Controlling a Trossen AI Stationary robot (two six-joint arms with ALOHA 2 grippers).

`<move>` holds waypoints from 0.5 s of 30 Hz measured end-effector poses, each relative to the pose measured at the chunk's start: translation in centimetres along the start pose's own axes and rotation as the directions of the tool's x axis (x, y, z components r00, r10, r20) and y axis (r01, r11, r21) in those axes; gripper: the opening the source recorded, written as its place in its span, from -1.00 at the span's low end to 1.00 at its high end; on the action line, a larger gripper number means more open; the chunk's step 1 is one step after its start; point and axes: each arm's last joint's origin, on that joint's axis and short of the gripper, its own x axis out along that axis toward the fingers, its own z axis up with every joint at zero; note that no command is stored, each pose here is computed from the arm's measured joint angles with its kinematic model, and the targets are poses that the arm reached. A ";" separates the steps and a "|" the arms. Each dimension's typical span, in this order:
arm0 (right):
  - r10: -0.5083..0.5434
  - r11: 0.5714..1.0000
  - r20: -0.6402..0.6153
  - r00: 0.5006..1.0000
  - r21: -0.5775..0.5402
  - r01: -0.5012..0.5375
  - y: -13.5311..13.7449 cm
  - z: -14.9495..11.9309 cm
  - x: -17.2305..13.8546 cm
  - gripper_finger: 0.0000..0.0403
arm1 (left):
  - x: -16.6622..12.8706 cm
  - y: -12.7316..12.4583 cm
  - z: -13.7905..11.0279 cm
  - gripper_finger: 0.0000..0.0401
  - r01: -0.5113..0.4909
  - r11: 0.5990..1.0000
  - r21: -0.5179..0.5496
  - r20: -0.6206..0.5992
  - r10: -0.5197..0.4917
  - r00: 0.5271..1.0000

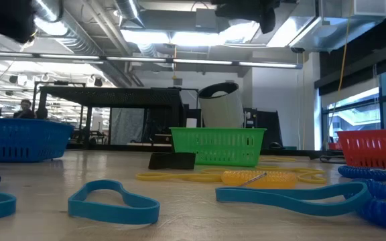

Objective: Pick & Place Office Desk Supplies
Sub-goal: Put the red spring keychain into the green bin

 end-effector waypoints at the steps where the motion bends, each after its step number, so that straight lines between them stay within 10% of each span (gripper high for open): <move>1: 0.020 1.000 -0.005 1.000 0.000 -0.020 0.1 0.0 0.0 -0.27 | 0.3 0.1 -0.4 -0.33 -0.014 1.000 0.000 -0.005 0.014 1.000; 15: 0.043 0.999 -0.011 0.999 -0.007 -0.043 0.1 0.0 0.0 -0.27 | 5.0 -0.3 -3.9 -0.33 -0.098 0.953 0.288 -0.025 0.110 0.994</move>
